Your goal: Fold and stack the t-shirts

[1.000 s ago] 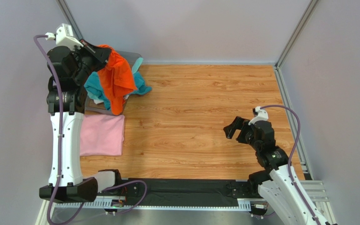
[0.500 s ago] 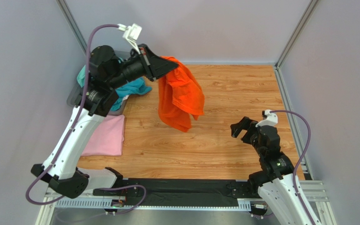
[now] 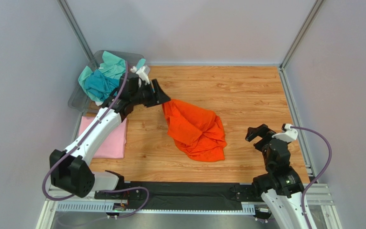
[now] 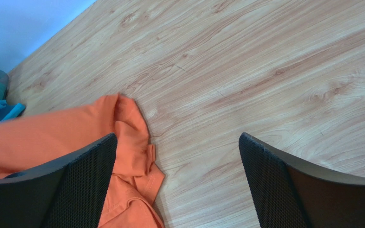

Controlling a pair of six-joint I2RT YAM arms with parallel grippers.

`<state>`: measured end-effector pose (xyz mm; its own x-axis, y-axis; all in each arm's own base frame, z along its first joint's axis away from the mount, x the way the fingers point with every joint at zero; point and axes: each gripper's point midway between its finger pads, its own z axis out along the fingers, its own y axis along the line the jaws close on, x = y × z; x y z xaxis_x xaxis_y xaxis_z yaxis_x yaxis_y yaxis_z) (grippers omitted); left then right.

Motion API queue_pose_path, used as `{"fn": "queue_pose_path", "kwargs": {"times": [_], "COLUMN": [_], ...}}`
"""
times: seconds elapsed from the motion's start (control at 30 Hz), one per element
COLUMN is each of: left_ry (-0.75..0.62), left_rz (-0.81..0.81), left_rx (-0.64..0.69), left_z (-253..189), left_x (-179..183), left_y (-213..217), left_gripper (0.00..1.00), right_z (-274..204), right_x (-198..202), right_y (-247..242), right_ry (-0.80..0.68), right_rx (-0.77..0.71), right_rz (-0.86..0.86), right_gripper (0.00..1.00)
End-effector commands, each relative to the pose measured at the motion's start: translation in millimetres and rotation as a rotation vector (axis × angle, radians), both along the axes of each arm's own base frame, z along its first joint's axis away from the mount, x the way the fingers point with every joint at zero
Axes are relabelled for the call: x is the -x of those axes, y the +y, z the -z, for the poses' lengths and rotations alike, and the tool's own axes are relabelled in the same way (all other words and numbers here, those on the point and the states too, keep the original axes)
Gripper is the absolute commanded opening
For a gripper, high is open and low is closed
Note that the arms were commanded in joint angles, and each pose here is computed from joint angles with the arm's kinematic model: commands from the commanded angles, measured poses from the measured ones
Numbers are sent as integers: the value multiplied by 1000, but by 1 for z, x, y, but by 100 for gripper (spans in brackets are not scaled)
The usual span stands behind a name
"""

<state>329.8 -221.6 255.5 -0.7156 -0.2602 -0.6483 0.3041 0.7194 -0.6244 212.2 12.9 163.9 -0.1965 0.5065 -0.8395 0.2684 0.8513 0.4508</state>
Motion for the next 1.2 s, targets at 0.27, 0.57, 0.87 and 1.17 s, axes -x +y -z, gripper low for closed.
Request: {"fn": "queue_pose_path", "kwargs": {"times": [0.27, 0.57, 0.87, 1.17], "left_ry": [340, 148, 207, 273], "left_rz": [-222, -6, 64, 20], "left_rx": [-245, -297, -461, -606], "left_z": [137, 105, 140, 167], "left_x": [36, 63, 53, 50], "left_y": [73, -12, -62, -61], "left_gripper": [100, 100, 96, 62], "right_z": [25, 49, 47, 44], "right_x": [-22, -26, -24, -22], "right_y": [34, 50, 56, 58], "right_ry": [123, 222, 207, 184], "right_rx": [27, 20, 2, -5], "right_rz": [-176, -252, -287, -298], "right_gripper": [100, 100, 100, 100]}}
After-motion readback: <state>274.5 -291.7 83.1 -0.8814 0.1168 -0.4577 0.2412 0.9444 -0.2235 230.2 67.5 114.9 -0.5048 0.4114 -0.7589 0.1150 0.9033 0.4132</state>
